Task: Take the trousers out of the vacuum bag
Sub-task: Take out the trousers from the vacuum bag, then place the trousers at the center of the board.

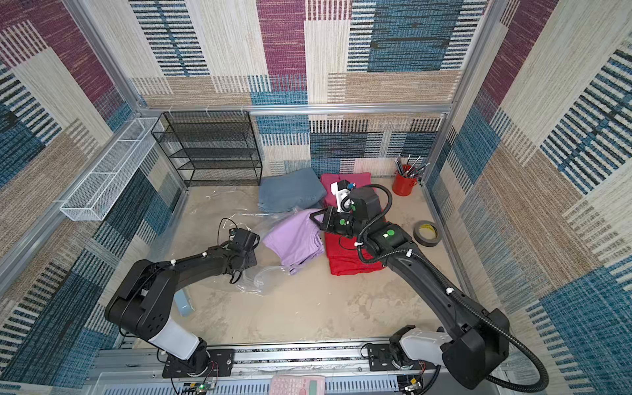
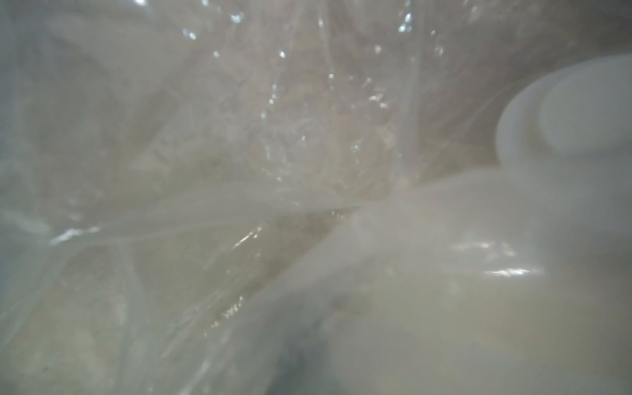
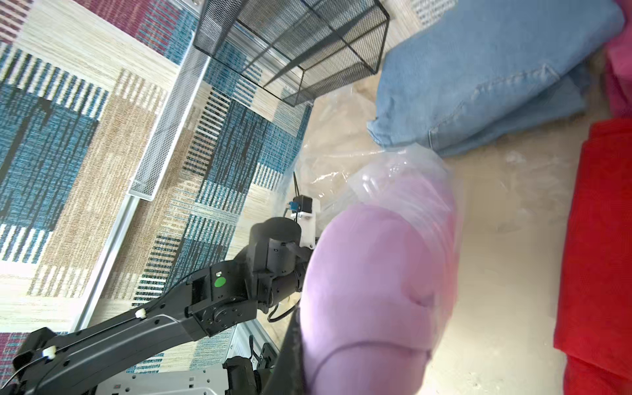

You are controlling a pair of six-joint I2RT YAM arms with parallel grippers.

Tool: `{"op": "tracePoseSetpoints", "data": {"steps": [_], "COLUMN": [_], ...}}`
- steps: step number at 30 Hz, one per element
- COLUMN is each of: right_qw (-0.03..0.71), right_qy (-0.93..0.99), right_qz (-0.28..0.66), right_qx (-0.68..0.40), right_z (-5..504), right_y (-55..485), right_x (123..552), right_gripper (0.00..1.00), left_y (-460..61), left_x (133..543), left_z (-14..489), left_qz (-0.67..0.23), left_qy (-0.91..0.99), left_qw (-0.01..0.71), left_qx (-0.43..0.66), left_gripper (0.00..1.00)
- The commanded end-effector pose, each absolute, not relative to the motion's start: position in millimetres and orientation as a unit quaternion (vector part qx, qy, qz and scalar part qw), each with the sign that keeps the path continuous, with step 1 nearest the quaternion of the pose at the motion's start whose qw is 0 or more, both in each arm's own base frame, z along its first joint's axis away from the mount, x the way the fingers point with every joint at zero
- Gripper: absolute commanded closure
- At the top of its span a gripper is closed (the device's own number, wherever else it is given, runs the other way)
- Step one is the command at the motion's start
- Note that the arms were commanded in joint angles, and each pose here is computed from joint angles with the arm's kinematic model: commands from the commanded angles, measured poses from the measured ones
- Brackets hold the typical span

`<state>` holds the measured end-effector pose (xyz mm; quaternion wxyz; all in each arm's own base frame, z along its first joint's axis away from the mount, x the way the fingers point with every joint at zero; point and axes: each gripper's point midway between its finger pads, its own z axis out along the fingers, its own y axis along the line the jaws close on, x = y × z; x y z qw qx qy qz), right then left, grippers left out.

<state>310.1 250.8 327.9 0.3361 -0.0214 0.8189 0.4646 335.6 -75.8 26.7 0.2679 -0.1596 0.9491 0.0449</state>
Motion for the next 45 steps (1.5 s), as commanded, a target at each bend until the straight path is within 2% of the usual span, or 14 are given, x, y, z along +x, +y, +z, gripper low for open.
{"op": "tracePoseSetpoints", "data": {"steps": [1,5,11,26,29,35,39,42,45], "right_qw": [0.415,0.433,0.429,0.53,0.532,0.551,0.568,0.549,0.519], "right_qy": [0.776,0.763,0.751,0.712,0.719,0.719,0.719,0.731,0.751], "right_qz": [0.471,0.476,0.498,0.459,0.447,0.423,0.401,0.404,0.408], "right_qx": [-0.054,-0.058,-0.057,-0.04,-0.029,-0.007,0.003,0.005,0.007], "right_z": [380.7,398.0,397.0,470.3,463.2,465.6,469.3,448.4,416.3], "right_y": [241.5,235.7,243.4,193.1,181.7,150.9,137.8,141.0,147.1], "right_x": [318.3,321.2,331.0,351.2,357.9,361.4,364.0,370.7,381.8], "right_gripper": [1.0,1.0,1.0,1.0,1.0,1.0,1.0,1.0,1.0], "left_y": [-53.2,-47.4,-57.4,-52.3,-50.4,-27.2,-12.0,-1.1,15.2], "left_x": [309.2,311.1,324.1,333.2,331.6,335.7,338.9,341.2,342.2], "left_z": [23.7,30.4,18.6,11.0,14.0,54.9,63.7,79.4,113.8], "left_qz": [0.094,0.104,0.097,0.13,0.123,0.126,0.11,0.087,0.06], "left_qy": [0.955,0.95,0.957,0.96,0.963,0.951,0.949,0.946,0.931], "left_qw": [0.224,0.238,0.217,0.195,0.183,0.228,0.229,0.235,0.276], "left_qx": [-0.172,-0.171,-0.166,-0.151,-0.153,-0.166,-0.184,-0.203,-0.23], "left_gripper": [1.0,1.0,1.0,1.0,1.0,1.0,1.0,1.0,1.0]}}
